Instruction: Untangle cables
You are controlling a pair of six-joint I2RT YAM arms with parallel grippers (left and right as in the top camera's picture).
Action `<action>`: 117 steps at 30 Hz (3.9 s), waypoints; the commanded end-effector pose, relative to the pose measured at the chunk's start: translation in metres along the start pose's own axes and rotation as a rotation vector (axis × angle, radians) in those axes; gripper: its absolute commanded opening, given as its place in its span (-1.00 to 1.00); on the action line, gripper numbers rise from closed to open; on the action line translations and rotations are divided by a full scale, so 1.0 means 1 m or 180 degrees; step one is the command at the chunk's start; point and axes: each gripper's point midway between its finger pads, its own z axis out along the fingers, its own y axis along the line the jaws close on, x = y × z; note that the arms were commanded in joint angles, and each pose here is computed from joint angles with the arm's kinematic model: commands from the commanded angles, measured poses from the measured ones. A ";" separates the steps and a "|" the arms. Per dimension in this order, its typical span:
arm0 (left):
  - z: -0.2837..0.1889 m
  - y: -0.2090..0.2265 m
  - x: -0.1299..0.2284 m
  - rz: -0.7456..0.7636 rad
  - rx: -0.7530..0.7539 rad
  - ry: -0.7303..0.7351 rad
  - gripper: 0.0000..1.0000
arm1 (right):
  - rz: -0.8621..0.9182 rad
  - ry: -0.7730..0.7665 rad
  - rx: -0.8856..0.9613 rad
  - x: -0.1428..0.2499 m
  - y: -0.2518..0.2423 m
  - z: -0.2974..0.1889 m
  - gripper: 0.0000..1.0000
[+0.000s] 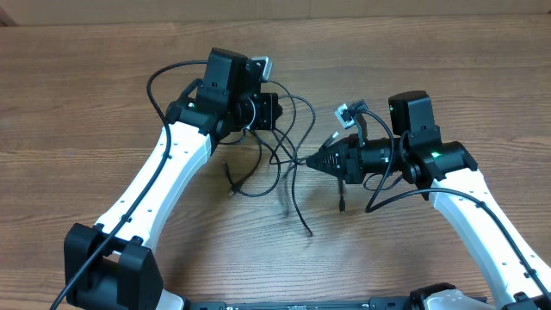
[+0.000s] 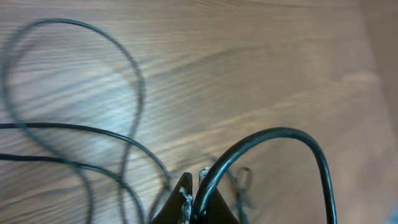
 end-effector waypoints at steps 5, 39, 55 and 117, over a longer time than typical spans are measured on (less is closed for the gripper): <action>-0.009 0.017 0.005 -0.0014 -0.0344 0.0068 -0.92 | 0.0119 -0.0164 0.0856 -0.012 -0.043 -0.010 -0.46; -0.160 -0.178 -0.071 0.0525 0.2448 -0.1043 -0.92 | -0.0371 -0.0720 0.1507 -0.063 -0.055 -0.003 0.54; -0.091 -0.101 -0.036 0.0221 0.1202 -0.0577 -0.73 | 0.0126 -0.0574 0.1634 -0.045 -0.065 -0.018 -0.93; -0.048 0.084 0.059 -0.0694 -0.1457 0.0200 0.54 | 0.1961 -0.1220 0.2692 -0.057 -0.158 -0.283 0.40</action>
